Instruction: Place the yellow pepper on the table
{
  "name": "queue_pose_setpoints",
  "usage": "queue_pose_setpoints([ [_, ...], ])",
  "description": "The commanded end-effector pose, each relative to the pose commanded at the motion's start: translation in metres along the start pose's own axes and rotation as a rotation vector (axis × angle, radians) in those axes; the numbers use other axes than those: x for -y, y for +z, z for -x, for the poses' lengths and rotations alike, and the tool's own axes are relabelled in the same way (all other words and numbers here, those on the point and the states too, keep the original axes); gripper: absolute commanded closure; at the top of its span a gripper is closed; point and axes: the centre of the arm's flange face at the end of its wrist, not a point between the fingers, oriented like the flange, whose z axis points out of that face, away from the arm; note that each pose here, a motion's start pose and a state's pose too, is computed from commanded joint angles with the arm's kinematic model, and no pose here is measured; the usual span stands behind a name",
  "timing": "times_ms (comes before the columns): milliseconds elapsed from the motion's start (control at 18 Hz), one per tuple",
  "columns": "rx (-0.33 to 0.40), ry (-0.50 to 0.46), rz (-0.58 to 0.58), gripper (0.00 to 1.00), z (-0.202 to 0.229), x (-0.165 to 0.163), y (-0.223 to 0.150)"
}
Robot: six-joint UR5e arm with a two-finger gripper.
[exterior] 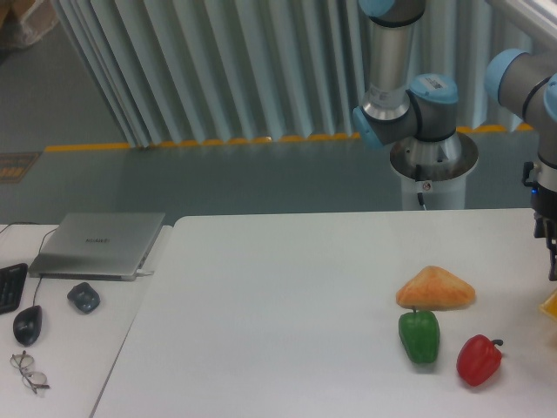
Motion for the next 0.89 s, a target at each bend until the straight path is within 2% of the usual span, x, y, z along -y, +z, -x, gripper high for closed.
queue_pose_setpoints([
  [333, 0.002, 0.0, 0.006, 0.0, -0.0011, -0.002, -0.0015],
  [889, 0.055, -0.007, 0.012, 0.0, 0.0032, -0.0033, -0.0069],
])
